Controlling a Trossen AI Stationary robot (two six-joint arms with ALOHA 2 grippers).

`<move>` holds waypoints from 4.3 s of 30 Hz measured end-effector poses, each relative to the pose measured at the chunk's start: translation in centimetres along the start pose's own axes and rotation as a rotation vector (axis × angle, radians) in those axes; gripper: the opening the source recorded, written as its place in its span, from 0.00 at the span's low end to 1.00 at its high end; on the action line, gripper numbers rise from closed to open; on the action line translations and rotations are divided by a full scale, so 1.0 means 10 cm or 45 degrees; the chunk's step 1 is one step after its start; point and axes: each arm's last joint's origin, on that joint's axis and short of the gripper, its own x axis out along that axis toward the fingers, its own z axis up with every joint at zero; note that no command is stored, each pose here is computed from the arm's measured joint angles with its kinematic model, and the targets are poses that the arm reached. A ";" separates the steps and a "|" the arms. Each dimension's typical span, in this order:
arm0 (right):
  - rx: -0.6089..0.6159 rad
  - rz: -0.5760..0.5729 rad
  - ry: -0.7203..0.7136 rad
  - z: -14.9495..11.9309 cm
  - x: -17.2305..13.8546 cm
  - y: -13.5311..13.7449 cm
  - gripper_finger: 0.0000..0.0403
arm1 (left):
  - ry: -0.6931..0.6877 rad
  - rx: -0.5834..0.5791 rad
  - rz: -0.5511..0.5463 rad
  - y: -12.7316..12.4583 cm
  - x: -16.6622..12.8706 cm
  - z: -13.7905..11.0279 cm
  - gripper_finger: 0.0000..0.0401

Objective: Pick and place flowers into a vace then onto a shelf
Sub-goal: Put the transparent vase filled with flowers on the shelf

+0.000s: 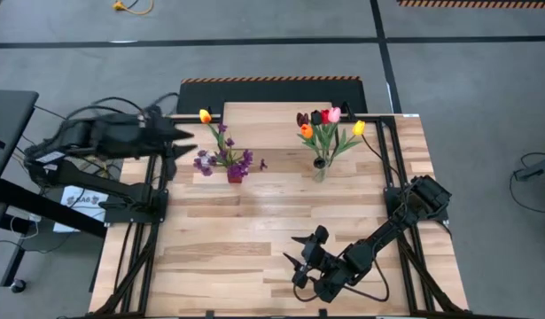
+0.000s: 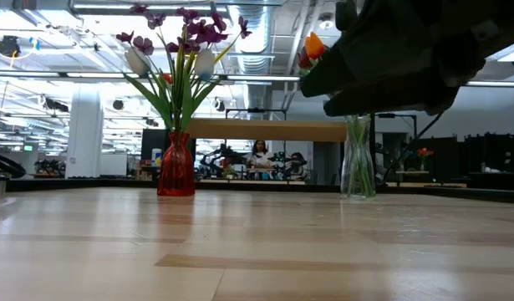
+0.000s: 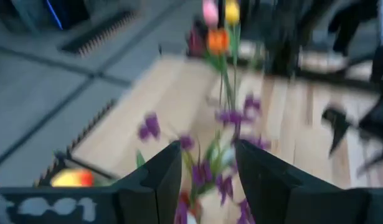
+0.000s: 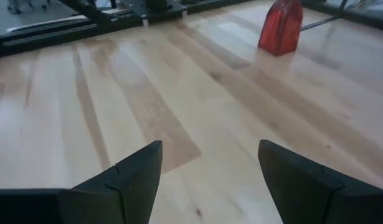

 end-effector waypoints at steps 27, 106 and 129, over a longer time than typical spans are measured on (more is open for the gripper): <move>0.174 -0.263 -0.007 0.86 -1.04 -0.91 0.64 | -0.481 -0.089 -0.413 -0.10 -0.05 -1.23 0.23; 0.112 -0.235 -0.268 -0.14 -0.51 -1.75 0.64 | -0.636 0.406 -0.796 -0.36 0.21 -1.65 0.23; 0.097 -0.454 -0.163 0.05 -0.11 -2.10 0.65 | -0.628 0.377 -0.793 -0.36 0.21 -1.65 0.23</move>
